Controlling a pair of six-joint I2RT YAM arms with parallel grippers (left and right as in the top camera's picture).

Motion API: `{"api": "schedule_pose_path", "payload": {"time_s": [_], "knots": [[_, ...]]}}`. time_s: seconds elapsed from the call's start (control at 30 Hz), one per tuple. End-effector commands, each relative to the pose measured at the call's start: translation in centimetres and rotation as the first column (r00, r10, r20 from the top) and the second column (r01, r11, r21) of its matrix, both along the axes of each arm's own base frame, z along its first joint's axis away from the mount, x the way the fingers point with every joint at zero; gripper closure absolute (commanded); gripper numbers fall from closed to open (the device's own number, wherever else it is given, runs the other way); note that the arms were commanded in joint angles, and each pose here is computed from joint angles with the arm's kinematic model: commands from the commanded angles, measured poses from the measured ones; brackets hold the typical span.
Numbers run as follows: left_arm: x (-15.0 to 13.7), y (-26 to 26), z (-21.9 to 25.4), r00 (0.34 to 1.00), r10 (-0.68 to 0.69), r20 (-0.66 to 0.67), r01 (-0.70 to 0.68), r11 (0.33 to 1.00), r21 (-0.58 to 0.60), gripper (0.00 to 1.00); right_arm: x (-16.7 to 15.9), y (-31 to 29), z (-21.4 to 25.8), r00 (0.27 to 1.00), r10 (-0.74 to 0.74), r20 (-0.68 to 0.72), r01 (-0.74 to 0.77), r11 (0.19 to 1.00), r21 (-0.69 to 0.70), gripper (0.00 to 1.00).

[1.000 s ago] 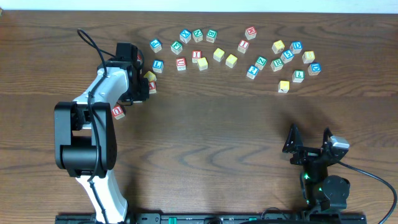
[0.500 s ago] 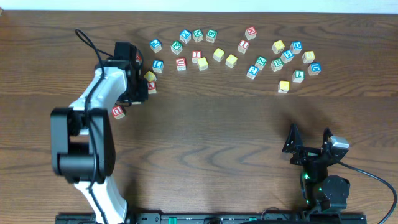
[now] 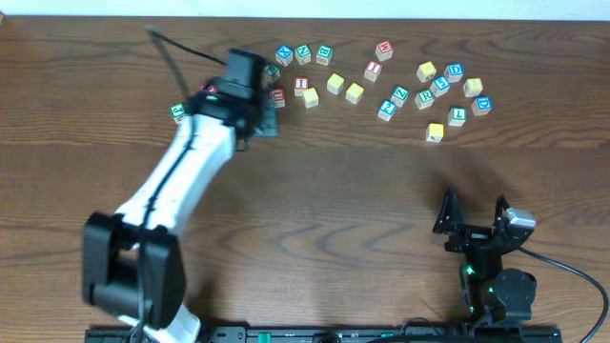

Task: Spell out CORL
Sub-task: 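Lift the C block and carry it toward the table center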

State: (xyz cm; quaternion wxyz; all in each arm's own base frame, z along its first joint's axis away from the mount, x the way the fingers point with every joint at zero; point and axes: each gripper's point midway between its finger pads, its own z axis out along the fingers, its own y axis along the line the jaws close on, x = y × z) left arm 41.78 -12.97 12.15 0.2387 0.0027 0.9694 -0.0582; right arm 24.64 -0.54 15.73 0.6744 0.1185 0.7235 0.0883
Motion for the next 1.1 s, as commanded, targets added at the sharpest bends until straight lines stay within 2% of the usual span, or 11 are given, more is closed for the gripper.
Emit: {"api": "schedule_pose_path", "payload": {"time_s": [0.0, 0.27, 1.07], "knots": [[-0.2, -3.5, -3.8, 0.998, -0.04, -0.055, 0.04, 0.999, 0.006, 0.7, 0.0, -0.3, 0.0, 1.0, -0.014, 0.002, 0.014, 1.0, -0.013, 0.01], [-0.6, -4.7, -8.3, 0.99, -0.03, -0.135, 0.033, 0.999, 0.021, 0.7, 0.0, -0.3, 0.0, 1.0, -0.013, 0.002, 0.013, 1.0, -0.012, 0.01], [-1.5, -4.8, -10.4, 0.978, -0.08, -0.191, 0.092, 0.994, 0.055, 0.7, 0.0, -0.3, 0.0, 1.0, -0.014, 0.002, 0.014, 1.0, -0.012, 0.01]]}}
